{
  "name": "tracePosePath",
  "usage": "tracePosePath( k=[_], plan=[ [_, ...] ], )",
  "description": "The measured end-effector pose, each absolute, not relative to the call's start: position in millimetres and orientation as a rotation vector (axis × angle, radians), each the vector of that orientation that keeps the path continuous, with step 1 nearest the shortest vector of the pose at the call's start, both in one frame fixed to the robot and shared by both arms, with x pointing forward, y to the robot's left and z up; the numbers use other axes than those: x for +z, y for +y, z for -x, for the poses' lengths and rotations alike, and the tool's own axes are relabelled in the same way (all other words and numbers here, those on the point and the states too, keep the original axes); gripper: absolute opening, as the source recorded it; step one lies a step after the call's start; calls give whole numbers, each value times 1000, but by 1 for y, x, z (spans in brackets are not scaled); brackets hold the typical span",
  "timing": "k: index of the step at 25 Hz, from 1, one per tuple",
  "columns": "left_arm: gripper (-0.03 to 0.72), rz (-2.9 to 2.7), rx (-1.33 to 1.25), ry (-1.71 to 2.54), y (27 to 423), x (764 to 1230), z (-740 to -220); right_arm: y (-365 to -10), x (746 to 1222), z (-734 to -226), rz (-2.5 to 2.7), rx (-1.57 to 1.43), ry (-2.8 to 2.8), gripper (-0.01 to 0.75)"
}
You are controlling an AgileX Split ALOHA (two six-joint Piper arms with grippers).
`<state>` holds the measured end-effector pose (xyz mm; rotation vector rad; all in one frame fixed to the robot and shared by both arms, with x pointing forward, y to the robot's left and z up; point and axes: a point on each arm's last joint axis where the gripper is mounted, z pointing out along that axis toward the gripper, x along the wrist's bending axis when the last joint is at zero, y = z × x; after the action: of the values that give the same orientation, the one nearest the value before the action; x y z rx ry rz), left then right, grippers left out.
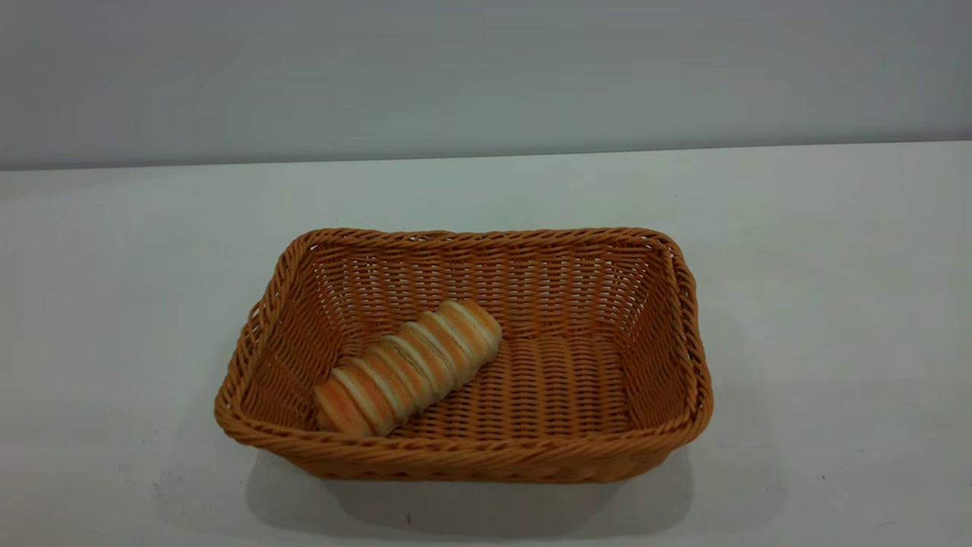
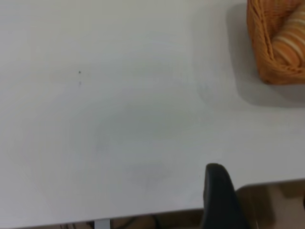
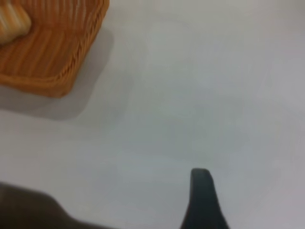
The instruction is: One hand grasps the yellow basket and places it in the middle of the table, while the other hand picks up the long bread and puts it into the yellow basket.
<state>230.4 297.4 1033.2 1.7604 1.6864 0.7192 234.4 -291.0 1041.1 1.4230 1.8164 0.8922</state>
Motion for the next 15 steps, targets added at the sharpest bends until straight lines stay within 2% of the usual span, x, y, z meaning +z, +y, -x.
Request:
tracePosePath(
  k=[5,15],
  plan=[
    [466,-1659,805,1730,296,1032,-223,-291,1041,-230,-1437,890,1752,573],
    [466,-1651,813,1730,296,1032,-222,-290,1041,-230,-1437,891,1747,573]
  ],
)
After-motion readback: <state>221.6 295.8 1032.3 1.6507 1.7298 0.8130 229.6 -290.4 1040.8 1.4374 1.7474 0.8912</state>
